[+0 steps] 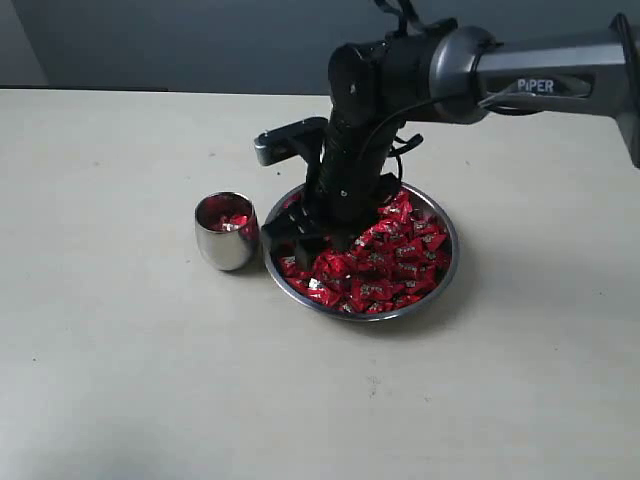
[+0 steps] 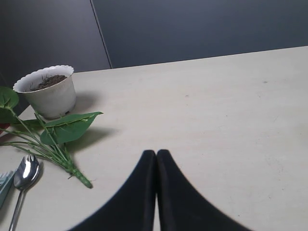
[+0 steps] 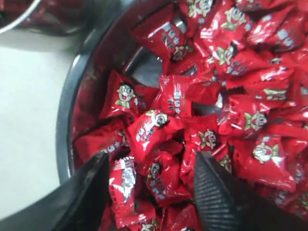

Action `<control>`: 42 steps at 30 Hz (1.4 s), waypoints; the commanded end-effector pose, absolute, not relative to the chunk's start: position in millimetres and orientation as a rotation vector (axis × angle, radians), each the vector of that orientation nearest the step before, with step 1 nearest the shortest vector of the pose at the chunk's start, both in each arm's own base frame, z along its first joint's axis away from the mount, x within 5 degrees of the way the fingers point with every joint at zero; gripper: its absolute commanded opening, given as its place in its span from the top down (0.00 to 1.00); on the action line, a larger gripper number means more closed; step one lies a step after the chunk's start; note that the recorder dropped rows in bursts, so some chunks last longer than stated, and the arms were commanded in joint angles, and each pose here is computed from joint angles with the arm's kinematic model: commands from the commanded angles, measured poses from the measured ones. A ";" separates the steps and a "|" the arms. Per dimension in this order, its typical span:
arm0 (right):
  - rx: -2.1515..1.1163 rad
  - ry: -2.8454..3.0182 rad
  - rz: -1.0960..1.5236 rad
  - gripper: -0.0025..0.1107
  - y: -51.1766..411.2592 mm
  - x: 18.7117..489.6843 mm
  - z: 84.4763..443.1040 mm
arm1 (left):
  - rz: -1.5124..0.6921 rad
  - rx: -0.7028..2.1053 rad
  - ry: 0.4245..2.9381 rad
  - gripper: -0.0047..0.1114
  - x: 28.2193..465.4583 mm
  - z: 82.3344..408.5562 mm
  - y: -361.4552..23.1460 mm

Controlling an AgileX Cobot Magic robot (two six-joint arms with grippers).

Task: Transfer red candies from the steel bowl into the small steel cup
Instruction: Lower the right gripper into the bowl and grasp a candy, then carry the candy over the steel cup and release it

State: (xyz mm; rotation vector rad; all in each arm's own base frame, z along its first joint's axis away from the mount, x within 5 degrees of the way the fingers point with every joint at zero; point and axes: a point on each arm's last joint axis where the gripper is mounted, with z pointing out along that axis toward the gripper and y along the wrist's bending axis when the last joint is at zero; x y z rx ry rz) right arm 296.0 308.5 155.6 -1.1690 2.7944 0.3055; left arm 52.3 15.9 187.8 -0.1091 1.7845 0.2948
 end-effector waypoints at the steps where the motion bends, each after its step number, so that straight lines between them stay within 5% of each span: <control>1: -1.105 2.833 0.365 0.52 312.0 298.1 135.4 | 0.295 -0.107 1.774 0.96 52.4 187.5 15.8; 5: -1.057 2.845 0.401 0.58 316.2 300.1 122.4 | 0.295 -0.107 1.774 0.96 52.4 187.5 15.8; 10: -1.026 2.847 0.333 0.98 312.3 302.2 126.8 | 0.295 -0.107 1.774 0.96 52.4 187.5 15.8; 27: -1.075 2.688 0.341 0.97 302.7 296.3 201.5 | 0.295 -0.107 1.774 0.96 52.4 187.5 15.8; 42: -1.243 2.459 0.984 0.97 343.2 284.4 244.6 | 0.295 -0.107 1.774 0.96 52.4 187.5 15.8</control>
